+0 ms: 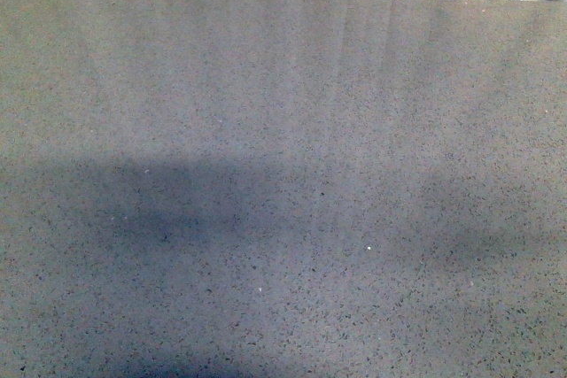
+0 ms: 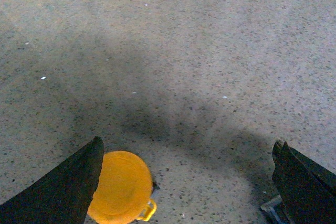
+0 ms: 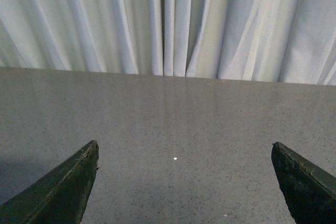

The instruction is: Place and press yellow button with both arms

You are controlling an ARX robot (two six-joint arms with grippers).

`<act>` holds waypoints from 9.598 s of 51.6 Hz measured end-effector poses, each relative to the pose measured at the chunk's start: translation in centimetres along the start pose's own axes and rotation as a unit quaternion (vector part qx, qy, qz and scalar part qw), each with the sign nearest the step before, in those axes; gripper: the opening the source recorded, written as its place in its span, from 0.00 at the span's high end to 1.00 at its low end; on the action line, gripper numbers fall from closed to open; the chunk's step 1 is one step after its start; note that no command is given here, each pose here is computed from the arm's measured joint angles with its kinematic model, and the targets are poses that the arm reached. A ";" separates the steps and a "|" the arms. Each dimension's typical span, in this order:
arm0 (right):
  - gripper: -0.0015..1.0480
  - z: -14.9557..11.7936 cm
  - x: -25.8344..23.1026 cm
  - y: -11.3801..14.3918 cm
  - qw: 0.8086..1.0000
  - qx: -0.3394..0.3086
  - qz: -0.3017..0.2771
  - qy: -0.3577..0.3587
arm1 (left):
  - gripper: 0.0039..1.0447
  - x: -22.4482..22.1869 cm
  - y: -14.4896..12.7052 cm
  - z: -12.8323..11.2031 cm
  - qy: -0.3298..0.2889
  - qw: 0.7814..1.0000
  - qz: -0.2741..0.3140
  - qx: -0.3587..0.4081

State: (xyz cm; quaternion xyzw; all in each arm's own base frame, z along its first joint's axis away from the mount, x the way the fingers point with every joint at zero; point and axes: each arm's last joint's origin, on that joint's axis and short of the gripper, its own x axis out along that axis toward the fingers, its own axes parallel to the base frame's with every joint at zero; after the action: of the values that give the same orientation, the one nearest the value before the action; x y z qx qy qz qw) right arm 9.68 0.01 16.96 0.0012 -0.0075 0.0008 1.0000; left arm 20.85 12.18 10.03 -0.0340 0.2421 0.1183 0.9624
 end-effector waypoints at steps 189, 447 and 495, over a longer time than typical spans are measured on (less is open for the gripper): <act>0.09 0.0 0.0 0.0 1.000 0.000 0.000 0.000 | 0.68 0.8 -30.2 -4.1 0.011 0.932 -0.312 0.183; 0.91 6.7 20.2 5.9 0.997 0.007 0.046 0.057 | 0.99 -15.2 -9.2 -0.7 -0.240 0.963 -0.120 0.031; 0.99 0.8 7.2 0.0 1.000 0.001 -0.002 0.014 | 0.99 -15.2 -9.2 -0.7 -0.240 0.963 -0.119 0.030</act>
State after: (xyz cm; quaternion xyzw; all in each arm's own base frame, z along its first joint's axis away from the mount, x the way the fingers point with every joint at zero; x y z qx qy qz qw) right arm 16.82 0.04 17.85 0.0027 0.0060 -0.0014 1.0000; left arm 9.80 0.00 16.64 -0.0039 0.0022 0.0002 1.0000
